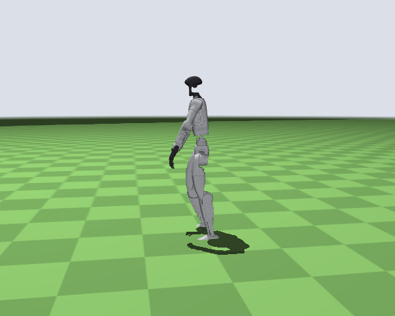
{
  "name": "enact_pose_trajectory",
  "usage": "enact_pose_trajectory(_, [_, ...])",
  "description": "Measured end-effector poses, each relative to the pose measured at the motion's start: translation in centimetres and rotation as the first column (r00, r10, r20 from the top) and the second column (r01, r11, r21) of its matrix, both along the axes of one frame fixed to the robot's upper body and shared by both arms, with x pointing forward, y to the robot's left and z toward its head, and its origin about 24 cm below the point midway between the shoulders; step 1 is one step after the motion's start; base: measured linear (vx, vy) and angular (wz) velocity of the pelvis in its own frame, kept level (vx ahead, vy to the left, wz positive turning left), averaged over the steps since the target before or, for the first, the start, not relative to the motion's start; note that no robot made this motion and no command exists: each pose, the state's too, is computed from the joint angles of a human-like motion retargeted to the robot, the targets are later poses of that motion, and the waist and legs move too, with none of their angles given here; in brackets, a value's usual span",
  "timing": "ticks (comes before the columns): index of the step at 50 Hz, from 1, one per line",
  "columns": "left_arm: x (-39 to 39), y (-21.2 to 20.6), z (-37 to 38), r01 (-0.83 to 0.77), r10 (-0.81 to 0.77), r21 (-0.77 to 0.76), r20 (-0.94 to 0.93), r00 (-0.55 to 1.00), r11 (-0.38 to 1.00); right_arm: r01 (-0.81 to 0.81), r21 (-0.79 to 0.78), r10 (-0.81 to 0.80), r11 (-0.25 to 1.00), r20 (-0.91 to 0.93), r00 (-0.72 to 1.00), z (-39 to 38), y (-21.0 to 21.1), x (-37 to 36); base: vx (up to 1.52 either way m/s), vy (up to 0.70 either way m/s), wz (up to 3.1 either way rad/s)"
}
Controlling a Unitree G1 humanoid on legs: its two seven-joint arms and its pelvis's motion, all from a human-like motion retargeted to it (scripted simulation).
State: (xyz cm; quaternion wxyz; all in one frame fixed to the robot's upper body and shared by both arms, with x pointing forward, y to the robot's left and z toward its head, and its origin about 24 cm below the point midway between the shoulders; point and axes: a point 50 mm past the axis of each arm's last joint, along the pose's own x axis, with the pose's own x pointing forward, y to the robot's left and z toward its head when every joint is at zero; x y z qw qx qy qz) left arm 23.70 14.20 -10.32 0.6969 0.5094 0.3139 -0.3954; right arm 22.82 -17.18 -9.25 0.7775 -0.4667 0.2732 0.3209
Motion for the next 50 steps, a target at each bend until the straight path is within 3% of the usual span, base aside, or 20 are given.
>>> enact_pose_trajectory(26, [0.7, -0.9, 0.3, -0.009, 0.009, -0.001, 0.050, 0.999, 1.000, 0.020, 0.003, -0.020, 1.000, -0.030, 0.999, -0.2, -0.4, -0.1, 0.00, 0.00, 0.04])
enact_pose_trajectory(50, [1.5, -0.5, 1.0, 0.122, -0.131, 0.072, 0.139, 0.981, 0.990, -0.007, 0.003, 0.007, 1.000, -0.025, 1.000, -0.4, -0.3, -0.6, 0.01, 0.01, 0.34])
